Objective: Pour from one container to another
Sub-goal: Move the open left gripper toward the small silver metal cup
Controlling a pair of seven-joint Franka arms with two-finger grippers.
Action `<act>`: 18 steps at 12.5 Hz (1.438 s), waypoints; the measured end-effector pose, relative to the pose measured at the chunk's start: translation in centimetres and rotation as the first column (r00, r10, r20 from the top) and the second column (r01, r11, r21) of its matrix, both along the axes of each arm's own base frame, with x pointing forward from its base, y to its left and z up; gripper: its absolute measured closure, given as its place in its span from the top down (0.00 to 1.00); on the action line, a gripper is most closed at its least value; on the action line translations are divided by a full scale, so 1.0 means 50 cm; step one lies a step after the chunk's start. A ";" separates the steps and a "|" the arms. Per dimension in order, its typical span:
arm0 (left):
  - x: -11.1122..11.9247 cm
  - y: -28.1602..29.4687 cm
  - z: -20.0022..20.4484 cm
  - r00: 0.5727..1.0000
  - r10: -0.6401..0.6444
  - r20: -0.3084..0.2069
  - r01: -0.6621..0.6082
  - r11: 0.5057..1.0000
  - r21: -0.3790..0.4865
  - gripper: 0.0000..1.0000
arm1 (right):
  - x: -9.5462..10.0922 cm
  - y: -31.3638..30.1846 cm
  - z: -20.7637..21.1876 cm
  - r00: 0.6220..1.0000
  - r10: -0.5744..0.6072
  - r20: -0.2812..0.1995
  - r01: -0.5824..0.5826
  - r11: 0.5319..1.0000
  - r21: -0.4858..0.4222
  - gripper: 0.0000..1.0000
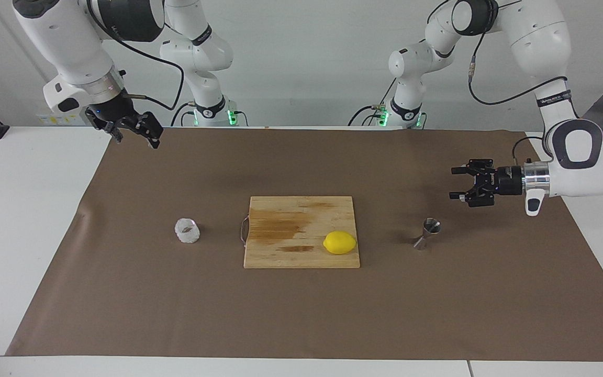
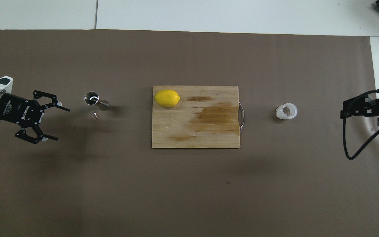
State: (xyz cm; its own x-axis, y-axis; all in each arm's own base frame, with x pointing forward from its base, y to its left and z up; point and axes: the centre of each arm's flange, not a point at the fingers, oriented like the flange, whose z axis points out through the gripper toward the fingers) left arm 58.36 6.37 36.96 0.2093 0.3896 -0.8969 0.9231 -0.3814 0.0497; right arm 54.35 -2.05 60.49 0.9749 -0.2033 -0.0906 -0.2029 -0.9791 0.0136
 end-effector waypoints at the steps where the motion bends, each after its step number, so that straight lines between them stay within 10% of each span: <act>1: 0.004 -0.002 -0.002 1.000 0.016 -0.008 -0.016 1.000 -0.017 1.00 | 0.000 0.000 0.000 1.000 0.000 0.000 0.000 1.000 0.000 1.00; 18: 0.066 -0.048 -0.065 0.991 0.063 -0.114 -0.080 0.986 -0.146 1.00 | 0.000 0.000 0.000 1.000 0.000 0.000 0.000 1.000 0.000 1.00</act>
State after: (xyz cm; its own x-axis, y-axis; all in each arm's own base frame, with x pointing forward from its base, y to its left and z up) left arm 61.68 3.97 33.72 0.0838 0.2597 -0.9621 0.9507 -0.3101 -0.0009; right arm 54.35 -2.05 60.49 0.9749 -0.2033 -0.0906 -0.2029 -0.9791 0.0136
